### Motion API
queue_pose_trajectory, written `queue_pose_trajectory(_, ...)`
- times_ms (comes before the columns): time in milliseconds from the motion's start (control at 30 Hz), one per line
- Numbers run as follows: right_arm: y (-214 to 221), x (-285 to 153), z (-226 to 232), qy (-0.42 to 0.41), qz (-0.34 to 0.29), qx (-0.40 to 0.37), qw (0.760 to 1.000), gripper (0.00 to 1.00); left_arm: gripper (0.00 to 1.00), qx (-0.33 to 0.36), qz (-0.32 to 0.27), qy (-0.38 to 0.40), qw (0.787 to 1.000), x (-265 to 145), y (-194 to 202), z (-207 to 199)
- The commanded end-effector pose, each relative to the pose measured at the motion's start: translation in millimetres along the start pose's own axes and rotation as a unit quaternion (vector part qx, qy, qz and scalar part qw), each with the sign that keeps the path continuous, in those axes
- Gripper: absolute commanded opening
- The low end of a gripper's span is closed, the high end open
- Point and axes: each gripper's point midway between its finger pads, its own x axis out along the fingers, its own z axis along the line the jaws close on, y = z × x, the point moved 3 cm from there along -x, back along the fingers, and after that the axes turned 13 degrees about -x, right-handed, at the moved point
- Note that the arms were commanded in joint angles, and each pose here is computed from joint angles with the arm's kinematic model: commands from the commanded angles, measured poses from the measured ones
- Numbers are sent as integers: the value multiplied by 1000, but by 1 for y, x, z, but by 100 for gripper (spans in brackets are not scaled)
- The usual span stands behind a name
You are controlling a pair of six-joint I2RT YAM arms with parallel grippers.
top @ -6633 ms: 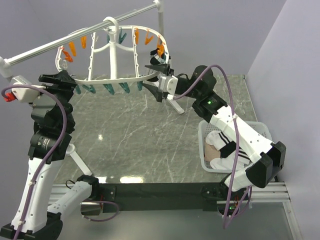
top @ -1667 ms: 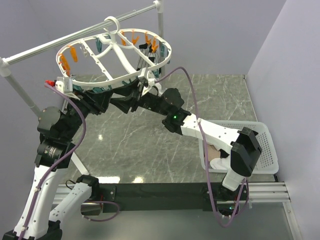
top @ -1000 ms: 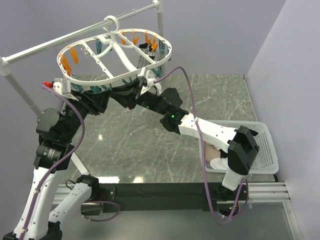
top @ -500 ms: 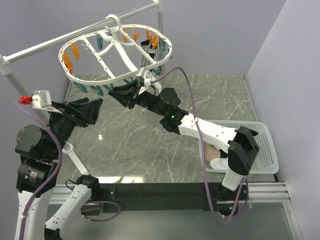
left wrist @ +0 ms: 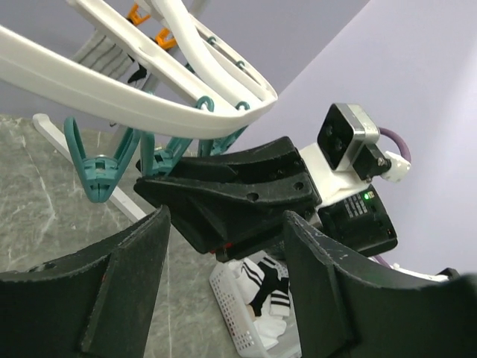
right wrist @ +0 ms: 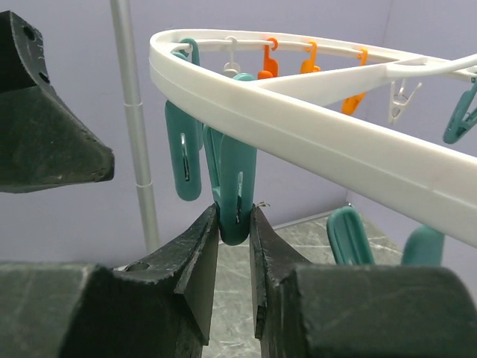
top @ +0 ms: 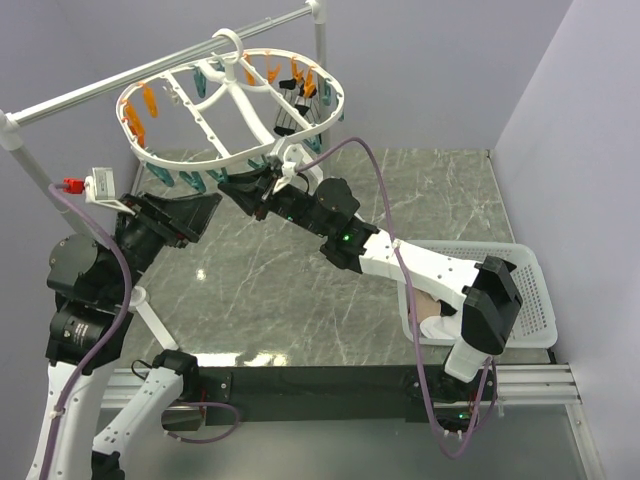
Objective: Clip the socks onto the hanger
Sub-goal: Open the clamp at the hanger.
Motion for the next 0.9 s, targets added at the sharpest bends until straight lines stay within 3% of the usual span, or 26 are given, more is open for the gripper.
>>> queue_pose_trajectory(0, -41, -3, -6, 19, -40, -17, 999, 5, 67, -4, -31, 21, 999, 8, -13, -9)
queue_pose_trajectory(233, -39, -4, -8, 30, -32, -37, 998, 5, 60, 8, -50, -3, 999, 22, -22, -1)
queue_pose_trajectory(867, -41, -2, -12, 44, -21, -57, 997, 5, 59, 81, -42, -50, 995, 46, -20, 13)
